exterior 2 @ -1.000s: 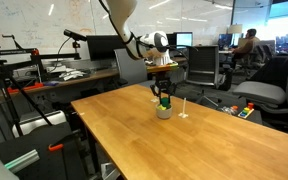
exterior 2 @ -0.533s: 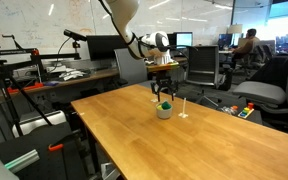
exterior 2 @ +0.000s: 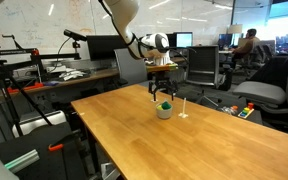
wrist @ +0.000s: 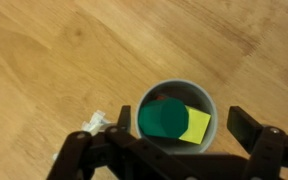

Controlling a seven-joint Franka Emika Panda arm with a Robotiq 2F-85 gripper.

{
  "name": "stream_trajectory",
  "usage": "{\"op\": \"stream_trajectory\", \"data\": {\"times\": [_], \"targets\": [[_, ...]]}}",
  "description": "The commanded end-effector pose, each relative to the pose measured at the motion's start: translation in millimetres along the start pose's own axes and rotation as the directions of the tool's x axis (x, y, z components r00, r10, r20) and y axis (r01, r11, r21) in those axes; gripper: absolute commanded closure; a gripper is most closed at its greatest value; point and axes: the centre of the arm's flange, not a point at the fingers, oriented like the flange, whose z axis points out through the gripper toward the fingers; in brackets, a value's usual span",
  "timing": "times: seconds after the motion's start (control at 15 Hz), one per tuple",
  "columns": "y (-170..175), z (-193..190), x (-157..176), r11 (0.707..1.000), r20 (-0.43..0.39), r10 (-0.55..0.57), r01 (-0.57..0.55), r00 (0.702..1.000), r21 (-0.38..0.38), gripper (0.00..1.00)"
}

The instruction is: Put the blocks in the cup

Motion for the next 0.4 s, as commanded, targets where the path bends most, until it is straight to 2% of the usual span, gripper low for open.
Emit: {"op": "stream_trajectory", "data": {"times": [0.0,0.2,0.27,0.33], "targets": [[-4,-26,-27,1.000,0.004,0.010,-0.010,1.000,0.004,0.00],[-10,-63,-46,1.000,-0.013,0.016,-0.016,1.000,-0.011,0.00],[2,-32,-16,1.000,-0.014,0.007,-0.007,1.000,-0.015,0.00],[1,-43,-21,1.000,-0.018,0.008,-0.008,1.000,-0.019,0.00]]}}
